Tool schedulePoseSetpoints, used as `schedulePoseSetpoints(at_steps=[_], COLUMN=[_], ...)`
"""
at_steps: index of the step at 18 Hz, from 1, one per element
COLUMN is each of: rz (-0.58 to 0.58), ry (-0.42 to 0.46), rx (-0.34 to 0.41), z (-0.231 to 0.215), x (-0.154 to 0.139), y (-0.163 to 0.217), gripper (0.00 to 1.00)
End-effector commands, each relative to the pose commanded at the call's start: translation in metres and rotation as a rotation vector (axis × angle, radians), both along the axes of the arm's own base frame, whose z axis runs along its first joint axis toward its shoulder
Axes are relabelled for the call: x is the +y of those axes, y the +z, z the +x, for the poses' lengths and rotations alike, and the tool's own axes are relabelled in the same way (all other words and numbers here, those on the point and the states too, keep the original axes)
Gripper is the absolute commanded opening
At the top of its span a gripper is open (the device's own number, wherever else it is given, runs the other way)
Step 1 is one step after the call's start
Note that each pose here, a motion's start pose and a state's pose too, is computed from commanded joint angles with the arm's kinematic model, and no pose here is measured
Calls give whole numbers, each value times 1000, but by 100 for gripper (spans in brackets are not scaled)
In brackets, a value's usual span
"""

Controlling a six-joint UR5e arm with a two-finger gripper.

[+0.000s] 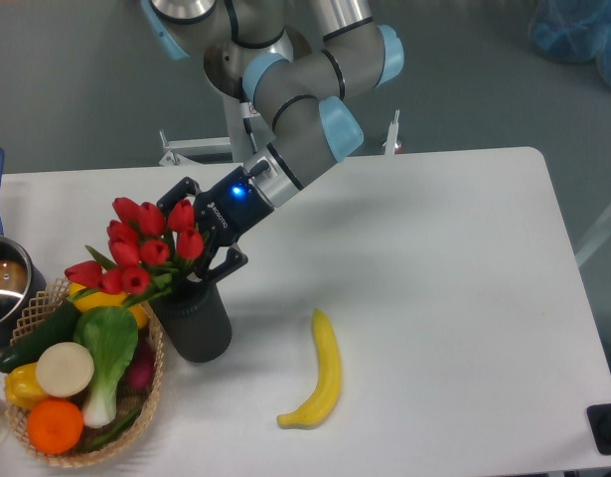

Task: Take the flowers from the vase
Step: 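Close the gripper on the tulip stems, then lift the gripped tulips up out of the black vase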

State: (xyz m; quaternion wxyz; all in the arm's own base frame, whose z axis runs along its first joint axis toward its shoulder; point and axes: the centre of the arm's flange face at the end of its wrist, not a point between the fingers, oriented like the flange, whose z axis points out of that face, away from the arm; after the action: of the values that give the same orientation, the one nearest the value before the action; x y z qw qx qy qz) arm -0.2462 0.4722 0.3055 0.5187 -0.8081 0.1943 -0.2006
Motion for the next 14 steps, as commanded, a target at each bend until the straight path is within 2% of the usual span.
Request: schedulePoseSetpoints(at_steps=[6,11,14], rz=[13,3,-12], ry=[20,53,94], rx=[7,-31,-65], z=[-13,-19,-21], x=[3,4,2], y=[16,31,56], gripper=[0,0,0])
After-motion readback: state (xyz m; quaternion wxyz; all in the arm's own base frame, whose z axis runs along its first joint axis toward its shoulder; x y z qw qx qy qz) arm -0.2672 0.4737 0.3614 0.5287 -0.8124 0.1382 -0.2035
